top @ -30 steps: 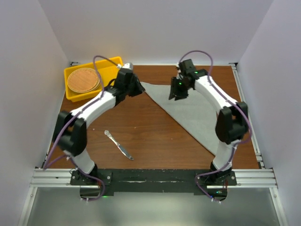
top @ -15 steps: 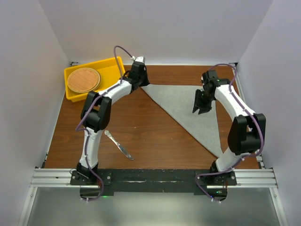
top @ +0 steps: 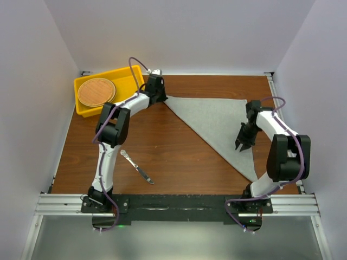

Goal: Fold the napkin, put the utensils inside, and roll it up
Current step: Fold the napkin

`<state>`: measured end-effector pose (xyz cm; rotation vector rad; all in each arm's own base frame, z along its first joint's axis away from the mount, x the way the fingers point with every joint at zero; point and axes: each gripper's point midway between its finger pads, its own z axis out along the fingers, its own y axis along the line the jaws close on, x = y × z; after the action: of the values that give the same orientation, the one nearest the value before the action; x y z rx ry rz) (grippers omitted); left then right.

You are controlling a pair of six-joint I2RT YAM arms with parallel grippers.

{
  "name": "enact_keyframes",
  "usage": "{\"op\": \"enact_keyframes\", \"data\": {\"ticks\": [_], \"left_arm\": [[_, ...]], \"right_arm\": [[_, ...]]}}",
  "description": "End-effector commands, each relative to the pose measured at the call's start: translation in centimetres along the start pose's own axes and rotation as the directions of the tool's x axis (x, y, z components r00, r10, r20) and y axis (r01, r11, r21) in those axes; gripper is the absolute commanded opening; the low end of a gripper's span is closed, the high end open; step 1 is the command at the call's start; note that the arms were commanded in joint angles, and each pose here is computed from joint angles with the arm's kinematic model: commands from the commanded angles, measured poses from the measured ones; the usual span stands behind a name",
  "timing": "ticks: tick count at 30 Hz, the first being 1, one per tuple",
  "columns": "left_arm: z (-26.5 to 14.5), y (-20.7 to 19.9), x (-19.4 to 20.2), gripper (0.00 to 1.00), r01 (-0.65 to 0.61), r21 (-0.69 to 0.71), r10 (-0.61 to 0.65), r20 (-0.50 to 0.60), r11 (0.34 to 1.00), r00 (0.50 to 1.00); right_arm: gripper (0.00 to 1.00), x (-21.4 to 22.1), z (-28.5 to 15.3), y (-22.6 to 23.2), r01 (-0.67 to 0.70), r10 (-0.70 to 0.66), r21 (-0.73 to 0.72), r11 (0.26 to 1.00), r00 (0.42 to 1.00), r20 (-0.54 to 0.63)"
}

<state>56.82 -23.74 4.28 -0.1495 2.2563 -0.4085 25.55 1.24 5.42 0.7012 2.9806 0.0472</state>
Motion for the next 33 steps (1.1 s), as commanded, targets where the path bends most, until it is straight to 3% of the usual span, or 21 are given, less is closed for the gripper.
{"op": "enact_keyframes", "data": {"ticks": [1,6,14,20,26,28,31,33], "left_arm": [[0.4,0.6,-1.0,0.03,-0.03,-0.021,0.031,0.043,0.999,0.999],[1.5,1.7,0.3,0.03,-0.053,-0.04,0.053,0.003,0.998,0.999],[1.6,2.1,0.2,0.03,-0.074,-0.041,0.073,-0.008,0.996,0.997],[1.6,2.3,-0.2,0.03,-0.073,-0.049,0.073,-0.001,0.996,0.997],[0.3,1.0,-2.2,0.04,-0.059,-0.027,0.06,0.015,0.998,0.998],[-0.7,-0.1,-3.3,0.09,-0.044,-0.014,0.044,0.012,0.999,0.999],[-3.4,-2.5,-6.9,0.28,-0.032,0.019,0.031,0.046,0.999,0.998],[-6.1,-4.0,-9.0,0.41,-0.02,0.049,0.017,0.071,0.999,0.997]], "right_arm": [[0.27,2.7,2.1,-1.1,-0.123,0.122,-0.006,0.992,0.991,-0.062],[0.25,5.5,3.4,-2.9,-0.165,0.169,0.042,0.985,0.977,-0.129],[0.29,2.0,0.2,-2.9,-0.123,0.122,0.012,0.992,0.992,0.019],[0.3,4.2,3.0,-4.8,-0.193,0.196,0.049,0.98,0.979,-0.059],[0.31,4.3,2.6,-4.5,-0.18,0.182,0.03,0.983,0.98,-0.079],[0.31,3.2,1.6,-4.1,-0.154,0.154,0.005,0.988,0.987,-0.039],[0.37,1.0,-1.0,-3.1,-0.089,0.093,-0.051,0.995,0.993,0.069],[0.48,0.0,-2.7,-1.3,-0.015,0.028,-0.095,0.995,0.99,0.136]]}}
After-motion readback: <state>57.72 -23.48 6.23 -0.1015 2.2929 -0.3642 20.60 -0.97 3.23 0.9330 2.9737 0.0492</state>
